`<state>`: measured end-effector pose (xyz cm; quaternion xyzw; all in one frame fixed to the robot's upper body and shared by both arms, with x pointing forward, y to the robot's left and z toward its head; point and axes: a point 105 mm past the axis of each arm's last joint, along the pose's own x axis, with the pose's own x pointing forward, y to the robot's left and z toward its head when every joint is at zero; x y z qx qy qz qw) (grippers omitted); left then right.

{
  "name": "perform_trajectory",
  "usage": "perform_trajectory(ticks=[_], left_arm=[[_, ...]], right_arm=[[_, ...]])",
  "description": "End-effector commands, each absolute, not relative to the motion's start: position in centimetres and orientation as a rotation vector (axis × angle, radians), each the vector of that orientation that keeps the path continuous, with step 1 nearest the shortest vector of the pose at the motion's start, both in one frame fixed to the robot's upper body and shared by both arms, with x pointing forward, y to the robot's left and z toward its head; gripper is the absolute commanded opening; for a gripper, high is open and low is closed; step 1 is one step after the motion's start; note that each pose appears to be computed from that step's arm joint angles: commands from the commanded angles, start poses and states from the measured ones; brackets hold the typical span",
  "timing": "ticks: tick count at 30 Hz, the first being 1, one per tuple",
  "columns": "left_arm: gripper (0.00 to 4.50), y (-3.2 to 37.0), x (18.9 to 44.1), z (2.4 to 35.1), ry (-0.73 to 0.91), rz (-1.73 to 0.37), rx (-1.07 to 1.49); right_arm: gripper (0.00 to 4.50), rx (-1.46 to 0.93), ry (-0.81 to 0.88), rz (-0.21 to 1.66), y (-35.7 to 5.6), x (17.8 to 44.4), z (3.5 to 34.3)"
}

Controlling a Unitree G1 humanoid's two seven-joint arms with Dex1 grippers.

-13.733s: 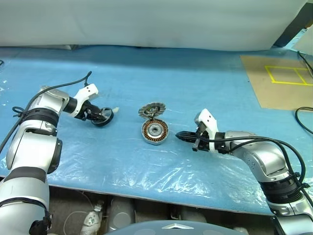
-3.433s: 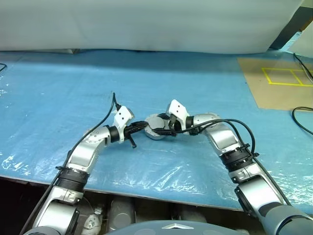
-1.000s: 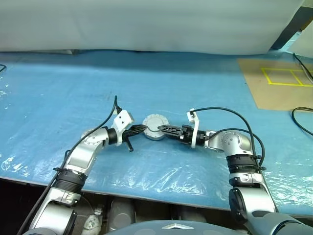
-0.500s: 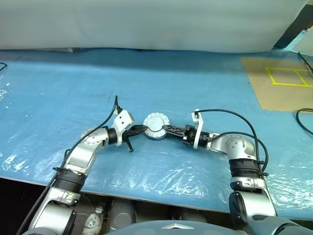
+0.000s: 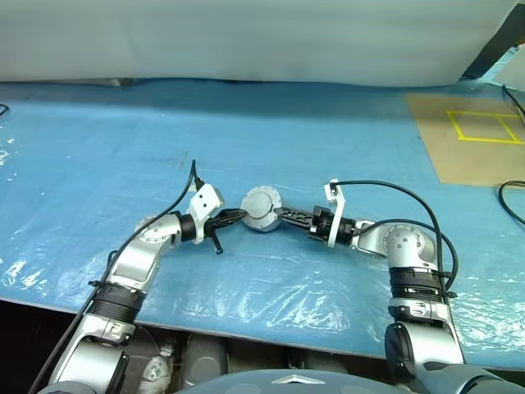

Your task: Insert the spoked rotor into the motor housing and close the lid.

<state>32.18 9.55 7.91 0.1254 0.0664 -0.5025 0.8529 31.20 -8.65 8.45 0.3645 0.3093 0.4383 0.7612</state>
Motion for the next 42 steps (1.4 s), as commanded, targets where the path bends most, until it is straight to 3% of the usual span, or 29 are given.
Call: perform_trajectory(ticks=[1, 4, 7, 9, 13, 20, 26, 32, 36, 42], left_arm=[[0.0, 8.9, 31.7, 6.1, 0.208, -1.092, 0.267], [0.0, 9.0, 31.8, 6.1, 0.209, -1.089, 0.269], [0.0, 9.0, 31.8, 6.2, 0.202, -1.084, 0.26], [0.0, 8.9, 31.9, 7.1, 0.172, -1.073, 0.22], [0.0, 8.3, 30.8, 10.6, 0.051, -1.122, 0.057], [0.0, 9.7, 30.3, 14.9, -0.004, -1.097, -0.206], [0.0, 11.6, 30.6, 17.1, -0.026, -1.038, -0.375], [0.0, 15.2, 31.3, 15.9, 0.031, -0.916, -0.614], [0.87, 17.4, 31.4, 15.1, 0.05, -0.863, -0.827], [2.85, 17.9, 30.5, 13.8, 0.117, -0.845, -0.999]], right_arm=[[1.96, 0.83, 0.601, 1.113, -5.7, 30.5, 11.1], [1.96, 0.813, 0.65, 1.008, -6.3, 31.3, 9.0], [1.53, 0.782, 0.691, 0.925, -6.9, 31.7, 7.0], [1.47, 0.768, 0.718, 0.897, -7.0, 31.6, 6.1], [1.34, 0.778, 0.715, 0.915, -6.6, 31.3, 5.9], [1.33, 0.823, 0.717, 0.879, -7.1, 31.8, 5.6], [1.33, 0.948, 0.654, 0.927, -7.5, 32.3, 7.9], [1.33, 1.014, 0.55, 1.067, -6.4, 32.2, 12.6], [1.33, 0.998, 0.528, 1.132, -5.4, 31.9, 14.4], [1.33, 0.992, 0.47, 1.197, -4.8, 32.1, 17.1]])
